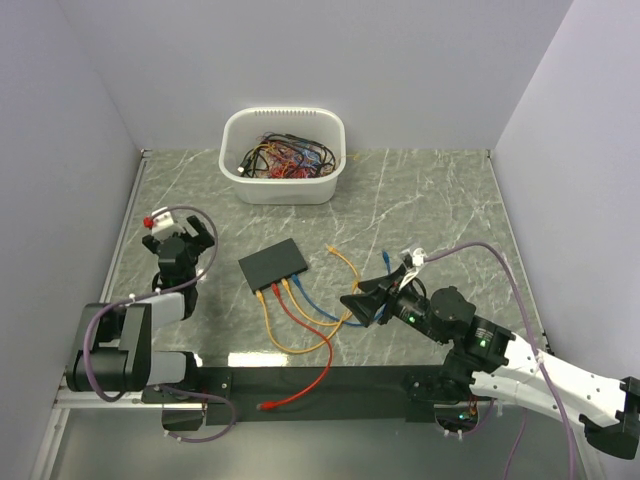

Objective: Insert the plug into the switch port

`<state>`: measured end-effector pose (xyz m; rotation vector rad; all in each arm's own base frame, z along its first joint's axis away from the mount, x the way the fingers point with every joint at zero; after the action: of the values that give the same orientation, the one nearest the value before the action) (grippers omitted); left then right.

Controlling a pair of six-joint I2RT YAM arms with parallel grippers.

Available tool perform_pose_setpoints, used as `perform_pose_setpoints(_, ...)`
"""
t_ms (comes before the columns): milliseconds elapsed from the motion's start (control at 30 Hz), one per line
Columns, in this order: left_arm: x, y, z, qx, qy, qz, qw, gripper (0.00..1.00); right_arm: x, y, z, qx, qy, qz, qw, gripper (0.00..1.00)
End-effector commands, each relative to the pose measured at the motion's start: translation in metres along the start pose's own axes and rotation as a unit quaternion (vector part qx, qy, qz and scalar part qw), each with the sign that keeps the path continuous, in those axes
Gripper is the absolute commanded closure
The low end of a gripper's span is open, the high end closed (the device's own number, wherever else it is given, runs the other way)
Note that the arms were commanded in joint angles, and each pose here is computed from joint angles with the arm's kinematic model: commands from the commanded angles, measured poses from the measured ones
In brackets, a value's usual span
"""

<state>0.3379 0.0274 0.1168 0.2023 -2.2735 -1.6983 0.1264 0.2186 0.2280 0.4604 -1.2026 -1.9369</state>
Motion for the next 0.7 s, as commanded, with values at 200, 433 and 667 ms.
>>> perform_pose_setpoints(200, -0.004, 0.011, -0.016, -0.063, -0.080, -0.084, 0.991, 0.03, 0.001, -0.015, -0.004, -0.012, 0.003, 0.008, 1.000, 0.27)
perform_pose_setpoints(433, -0.007, 0.008, -0.020, -0.062, -0.085, -0.070, 0.992, 0.01, -0.003, -0.020, -0.001, -0.022, 0.018, 0.011, 1.000, 0.27)
perform_pose_setpoints(667, -0.007, 0.006, -0.021, -0.066, -0.087, -0.061, 0.992, 0.01, -0.006, -0.037, -0.022, -0.040, -0.036, 0.022, 0.998, 0.23)
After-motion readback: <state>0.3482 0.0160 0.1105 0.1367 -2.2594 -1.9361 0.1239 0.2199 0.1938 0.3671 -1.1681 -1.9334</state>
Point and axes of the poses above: each gripper's point midway between its finger pads, its own x axis back along the fingers, its own z axis along the line the jaws close on, y = z × x, the point moved 3 cm from there along x, back along the fingers
